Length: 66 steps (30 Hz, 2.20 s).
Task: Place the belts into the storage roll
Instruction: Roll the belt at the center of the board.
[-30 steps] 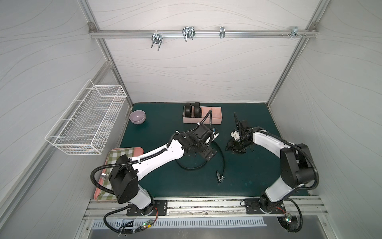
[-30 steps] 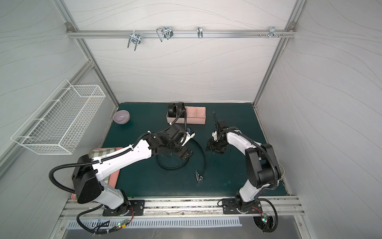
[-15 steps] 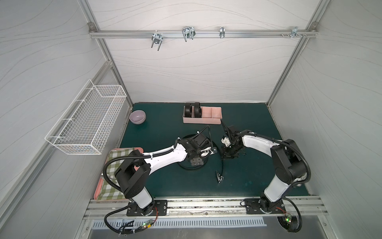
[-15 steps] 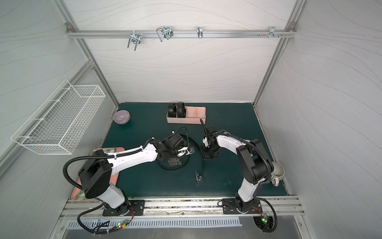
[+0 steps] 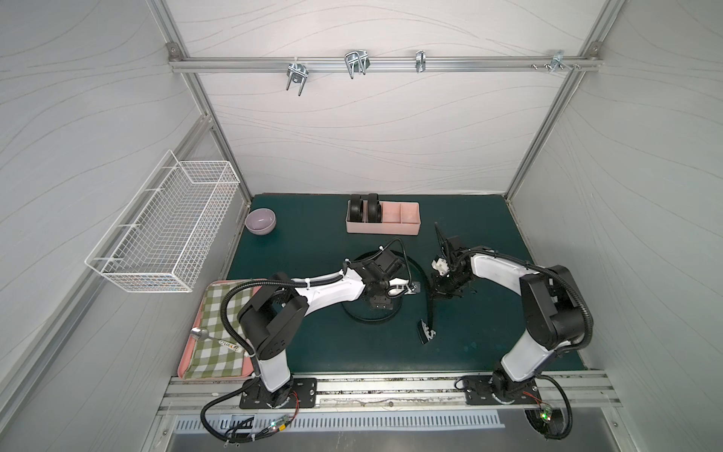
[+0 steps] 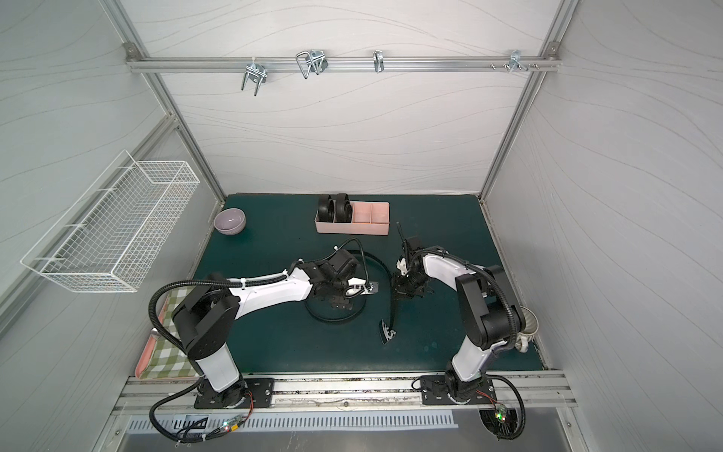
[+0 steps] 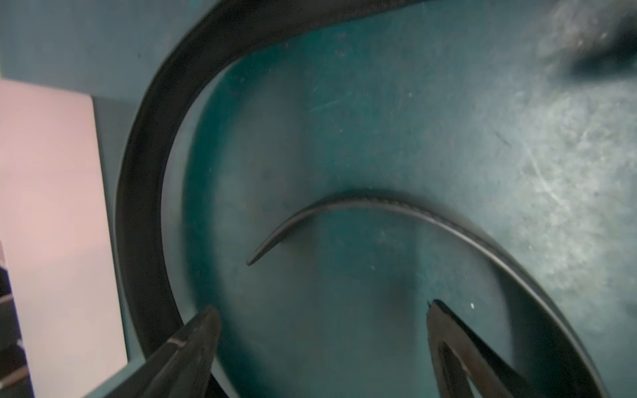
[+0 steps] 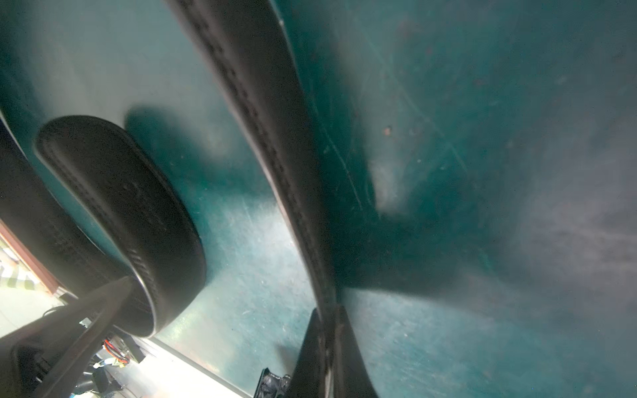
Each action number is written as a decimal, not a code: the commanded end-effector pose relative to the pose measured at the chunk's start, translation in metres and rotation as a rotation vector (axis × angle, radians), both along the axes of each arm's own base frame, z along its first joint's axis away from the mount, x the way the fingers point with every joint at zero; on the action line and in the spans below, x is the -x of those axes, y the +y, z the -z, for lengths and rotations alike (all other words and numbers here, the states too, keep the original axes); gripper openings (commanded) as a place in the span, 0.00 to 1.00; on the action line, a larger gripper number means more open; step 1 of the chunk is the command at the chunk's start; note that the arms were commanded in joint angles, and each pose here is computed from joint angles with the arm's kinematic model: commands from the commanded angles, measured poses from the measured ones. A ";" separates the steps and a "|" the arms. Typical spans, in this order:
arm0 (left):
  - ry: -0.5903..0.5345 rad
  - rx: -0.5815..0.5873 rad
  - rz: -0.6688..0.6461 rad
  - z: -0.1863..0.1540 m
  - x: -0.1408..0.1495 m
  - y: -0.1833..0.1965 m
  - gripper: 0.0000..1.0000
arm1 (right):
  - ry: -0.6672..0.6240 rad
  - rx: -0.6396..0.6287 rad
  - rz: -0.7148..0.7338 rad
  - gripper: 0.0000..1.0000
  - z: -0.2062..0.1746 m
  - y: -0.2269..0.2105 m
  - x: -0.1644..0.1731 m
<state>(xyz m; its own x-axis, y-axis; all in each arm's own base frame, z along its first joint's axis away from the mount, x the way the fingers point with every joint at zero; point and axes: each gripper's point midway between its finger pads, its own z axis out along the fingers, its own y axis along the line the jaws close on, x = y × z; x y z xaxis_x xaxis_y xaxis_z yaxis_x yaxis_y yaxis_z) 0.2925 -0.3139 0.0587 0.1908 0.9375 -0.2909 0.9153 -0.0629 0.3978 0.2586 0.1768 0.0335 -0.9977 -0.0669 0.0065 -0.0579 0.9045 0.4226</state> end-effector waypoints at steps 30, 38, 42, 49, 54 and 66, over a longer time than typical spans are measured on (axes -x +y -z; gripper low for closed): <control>0.161 0.036 -0.216 0.027 -0.017 0.013 0.00 | -0.021 -0.036 0.056 0.05 -0.019 -0.020 -0.018; 0.124 -0.009 -0.714 0.022 -0.040 0.070 0.00 | -0.057 0.077 0.055 0.05 -0.036 -0.039 -0.023; 0.170 0.034 -0.820 0.024 -0.035 0.072 0.00 | -0.042 0.072 0.051 0.11 -0.034 -0.041 -0.004; 0.211 0.054 -0.858 0.021 -0.032 0.068 0.00 | -0.176 0.008 0.034 0.49 -0.057 -0.025 -0.004; 0.227 0.047 -0.912 0.016 -0.033 0.069 0.00 | -0.260 -0.103 -0.024 0.63 -0.087 0.016 0.008; 0.340 0.079 -1.070 0.033 -0.021 0.058 0.00 | -0.238 -0.030 -0.148 0.59 -0.040 0.094 -0.008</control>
<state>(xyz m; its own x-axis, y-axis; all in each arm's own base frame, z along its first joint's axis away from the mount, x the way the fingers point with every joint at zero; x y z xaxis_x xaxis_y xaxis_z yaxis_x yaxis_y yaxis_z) 0.3144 -0.2483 0.0294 -0.7624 0.5968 -0.2502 0.5866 0.8006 0.1224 0.2514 0.2552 0.0729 -0.9587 -0.2161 -0.1847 -0.2759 0.8642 0.4207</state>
